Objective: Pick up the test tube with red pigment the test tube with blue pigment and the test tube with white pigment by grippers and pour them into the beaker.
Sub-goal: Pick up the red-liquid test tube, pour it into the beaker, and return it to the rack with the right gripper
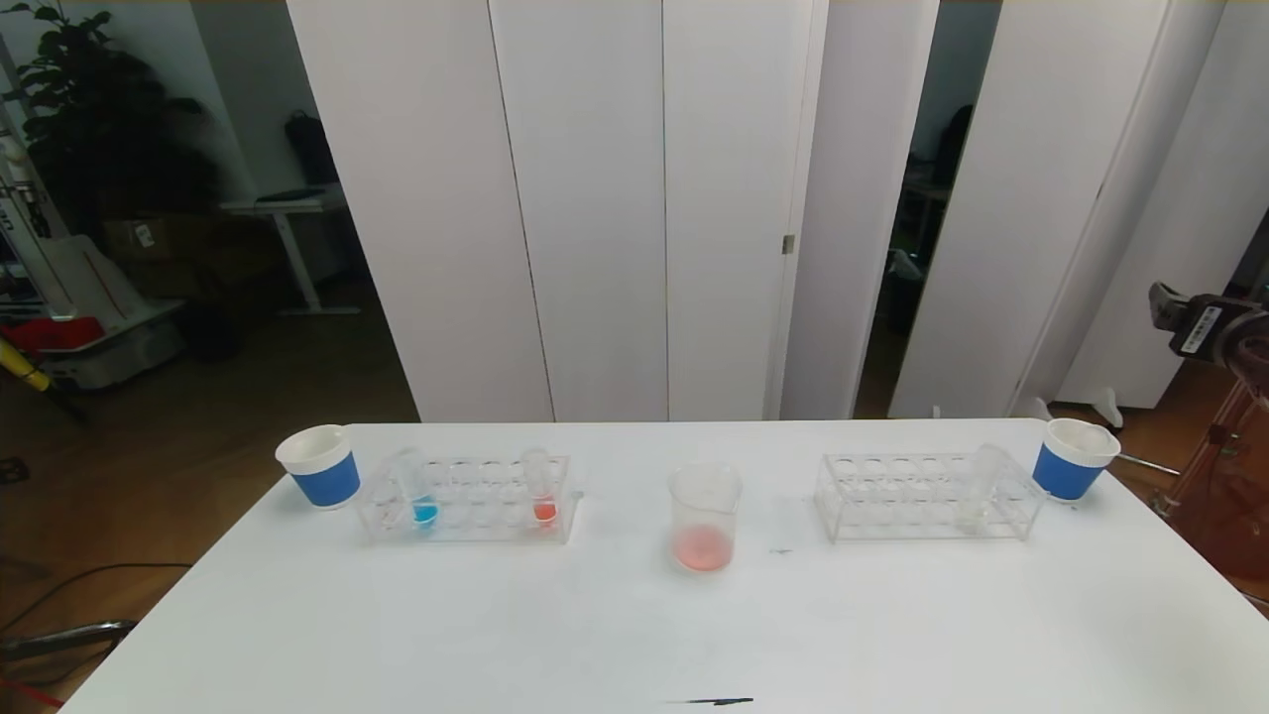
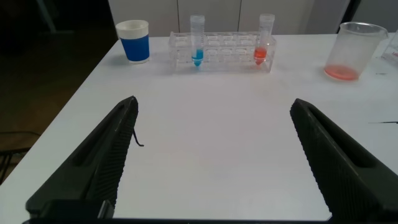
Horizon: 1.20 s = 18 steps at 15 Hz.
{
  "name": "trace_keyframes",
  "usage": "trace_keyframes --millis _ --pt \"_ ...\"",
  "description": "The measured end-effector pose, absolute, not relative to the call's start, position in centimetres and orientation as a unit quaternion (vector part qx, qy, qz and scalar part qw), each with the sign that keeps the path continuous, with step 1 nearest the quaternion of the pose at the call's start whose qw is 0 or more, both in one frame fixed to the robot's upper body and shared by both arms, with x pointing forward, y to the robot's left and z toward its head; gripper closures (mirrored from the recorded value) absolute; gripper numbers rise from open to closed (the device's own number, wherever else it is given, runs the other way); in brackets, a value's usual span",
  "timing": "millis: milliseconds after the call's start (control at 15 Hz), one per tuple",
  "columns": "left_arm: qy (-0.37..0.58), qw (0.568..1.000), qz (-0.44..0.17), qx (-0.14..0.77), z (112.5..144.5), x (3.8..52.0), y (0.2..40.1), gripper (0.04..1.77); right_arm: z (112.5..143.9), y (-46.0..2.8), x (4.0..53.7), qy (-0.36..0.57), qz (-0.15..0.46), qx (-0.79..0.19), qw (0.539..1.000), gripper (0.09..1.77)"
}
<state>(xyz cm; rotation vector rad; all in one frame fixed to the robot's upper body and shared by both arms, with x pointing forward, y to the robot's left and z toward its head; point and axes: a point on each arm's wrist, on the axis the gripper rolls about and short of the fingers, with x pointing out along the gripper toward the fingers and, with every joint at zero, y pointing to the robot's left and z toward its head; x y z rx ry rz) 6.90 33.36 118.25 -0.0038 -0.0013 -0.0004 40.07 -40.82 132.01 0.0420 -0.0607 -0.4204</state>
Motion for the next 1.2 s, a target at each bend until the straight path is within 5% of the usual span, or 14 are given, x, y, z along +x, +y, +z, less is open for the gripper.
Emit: trace_keyframes --millis 333,600,1200 --pt "-0.001 1.000 0.000 -0.002 118.2 6.9 33.4 0.06 137.3 -37.6 30.2 -0.023 -0.140 0.020 0.990 0.11" --pt "0.000 1.000 0.000 -0.002 118.2 6.9 33.4 0.06 138.6 -35.4 21.1 -0.016 -0.102 0.021 0.994 0.11" --pt "-0.001 1.000 0.000 -0.002 118.2 6.9 33.4 0.06 130.0 -33.7 5.4 0.011 -0.052 0.013 0.999 0.11"
